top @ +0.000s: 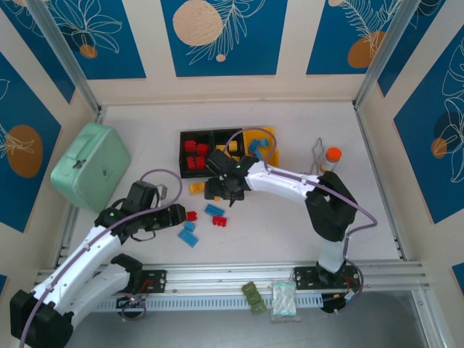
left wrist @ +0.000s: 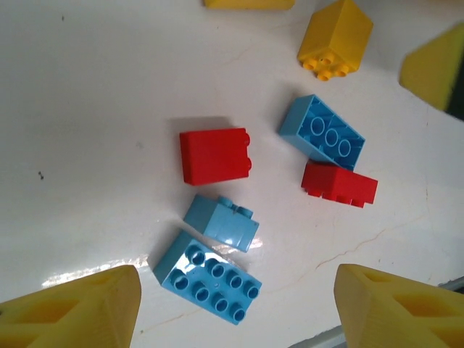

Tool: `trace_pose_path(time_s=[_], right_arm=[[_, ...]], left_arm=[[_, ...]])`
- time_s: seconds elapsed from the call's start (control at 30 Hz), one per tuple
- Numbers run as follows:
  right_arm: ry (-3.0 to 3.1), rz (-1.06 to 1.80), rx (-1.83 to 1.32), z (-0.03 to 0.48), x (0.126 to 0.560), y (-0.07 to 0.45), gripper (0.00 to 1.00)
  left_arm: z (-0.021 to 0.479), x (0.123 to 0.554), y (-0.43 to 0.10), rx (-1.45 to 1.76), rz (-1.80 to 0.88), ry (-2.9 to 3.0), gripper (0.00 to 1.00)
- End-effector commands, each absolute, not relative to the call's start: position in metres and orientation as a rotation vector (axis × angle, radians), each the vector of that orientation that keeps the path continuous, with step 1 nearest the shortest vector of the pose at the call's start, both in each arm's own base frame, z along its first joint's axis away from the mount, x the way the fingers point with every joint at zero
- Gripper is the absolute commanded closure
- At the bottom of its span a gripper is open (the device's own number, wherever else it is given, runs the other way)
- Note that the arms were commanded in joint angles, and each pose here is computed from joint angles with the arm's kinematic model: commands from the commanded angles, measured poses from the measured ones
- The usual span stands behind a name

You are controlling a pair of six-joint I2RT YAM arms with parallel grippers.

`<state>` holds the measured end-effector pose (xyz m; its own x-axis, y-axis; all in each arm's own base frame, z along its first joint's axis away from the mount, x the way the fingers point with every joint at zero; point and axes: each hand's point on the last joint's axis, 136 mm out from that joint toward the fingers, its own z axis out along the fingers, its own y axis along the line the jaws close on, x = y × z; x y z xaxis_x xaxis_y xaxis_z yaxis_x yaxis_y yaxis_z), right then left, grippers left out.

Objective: Sort the legos into containers by color
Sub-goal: Pick up the lego from the center of the table.

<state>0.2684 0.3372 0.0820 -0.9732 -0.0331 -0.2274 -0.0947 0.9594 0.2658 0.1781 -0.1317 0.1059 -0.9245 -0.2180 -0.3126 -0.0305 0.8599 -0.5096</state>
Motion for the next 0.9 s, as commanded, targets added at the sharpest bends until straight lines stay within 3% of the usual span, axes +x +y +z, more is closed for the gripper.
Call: trace_pose_path(time_s=[0.0,0.27,0.53,0.7,0.87], right_arm=[[2.944,0.309,-0.013,0.07,0.275,0.333,0.25],[2.994,0.261,0.019,0.044,0.289,0.343,0.32],[3.005,0.243,0.018,0.031,0.296,0.34,0.5],[2.994,0.236,-0.01,0.033,0.296,0.338,0.68],[2.975,0.213,-0.07,0.044,0.291,0.332,0.74]], left_arm=[[0.102,0.168,-0.133,-0.238,-0.771,2.693,0.29],[0.099,0.169,-0.133,-0.244,-0.765,2.71,0.29],[0.096,0.17,-0.134,-0.262,-0.772,2.712,0.29],[0.096,0.172,-0.136,-0.27,-0.785,2.708,0.3],[0.098,0.175,-0.142,-0.276,-0.825,2.693,0.3]])
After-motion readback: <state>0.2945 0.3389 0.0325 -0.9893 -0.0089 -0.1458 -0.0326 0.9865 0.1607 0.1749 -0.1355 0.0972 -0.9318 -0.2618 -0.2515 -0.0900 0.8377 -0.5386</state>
